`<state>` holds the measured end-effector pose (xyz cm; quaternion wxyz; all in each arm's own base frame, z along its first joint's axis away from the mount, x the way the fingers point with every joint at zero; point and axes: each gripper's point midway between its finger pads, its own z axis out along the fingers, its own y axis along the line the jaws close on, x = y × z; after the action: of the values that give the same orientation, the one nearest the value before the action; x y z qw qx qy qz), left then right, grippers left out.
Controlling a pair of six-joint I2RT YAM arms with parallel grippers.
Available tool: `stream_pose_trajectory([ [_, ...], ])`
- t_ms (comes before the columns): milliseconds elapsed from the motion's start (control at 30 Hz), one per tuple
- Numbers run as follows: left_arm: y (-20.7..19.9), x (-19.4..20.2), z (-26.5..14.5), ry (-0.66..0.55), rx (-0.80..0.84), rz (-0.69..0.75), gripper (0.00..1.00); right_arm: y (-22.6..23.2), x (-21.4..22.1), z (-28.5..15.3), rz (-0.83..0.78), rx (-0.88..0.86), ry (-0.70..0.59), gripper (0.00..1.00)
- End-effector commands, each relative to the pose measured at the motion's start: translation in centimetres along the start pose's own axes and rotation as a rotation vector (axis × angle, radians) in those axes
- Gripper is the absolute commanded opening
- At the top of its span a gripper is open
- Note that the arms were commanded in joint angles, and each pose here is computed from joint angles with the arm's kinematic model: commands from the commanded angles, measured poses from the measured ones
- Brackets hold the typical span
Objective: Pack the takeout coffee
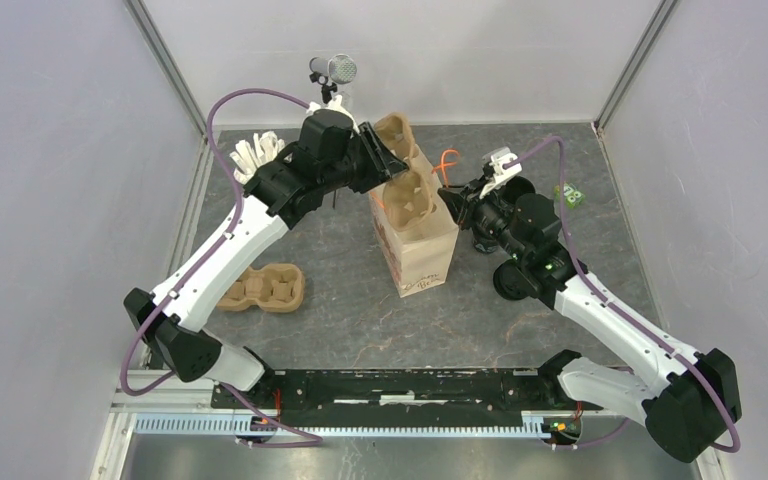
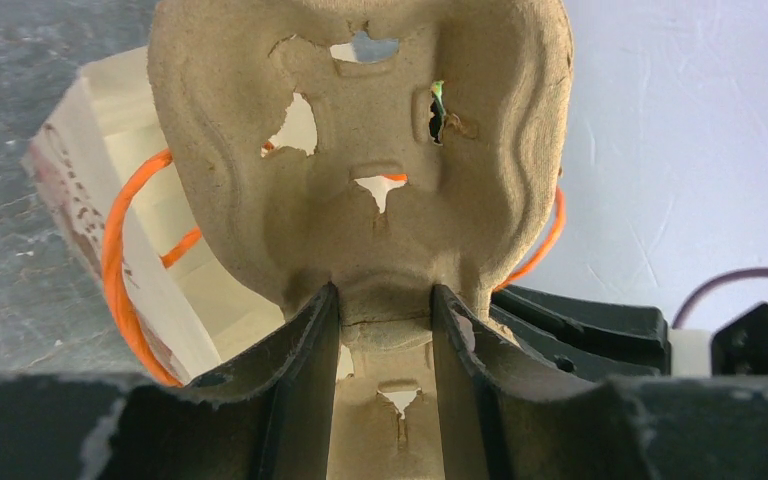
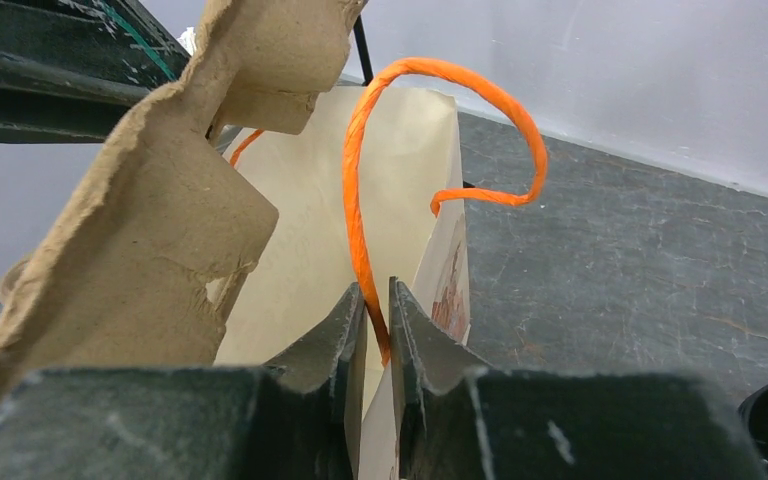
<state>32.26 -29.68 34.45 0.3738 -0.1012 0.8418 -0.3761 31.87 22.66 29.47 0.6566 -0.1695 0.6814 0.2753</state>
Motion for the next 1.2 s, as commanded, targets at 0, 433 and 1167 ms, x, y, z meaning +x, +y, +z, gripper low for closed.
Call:
stream_pose_trajectory([
  [0,1.0,-1.3,0.1,-0.054,-0.077,-0.045,0.28,0.7,-1.3,-0.2,0.012,-0.025,-0.05,0.19],
  [433,3.4,-0.8,1.3,-0.049,-0.223,-0.124,0.3,1.1,-0.7,0.0,0.016,-0.051,-0.032,0.18],
  [1167,5.7,1.4,1.9,0.005,-0.416,-0.322,0.32,1.0,0.8,0.7,0.019,-0.053,0.003,0.16],
])
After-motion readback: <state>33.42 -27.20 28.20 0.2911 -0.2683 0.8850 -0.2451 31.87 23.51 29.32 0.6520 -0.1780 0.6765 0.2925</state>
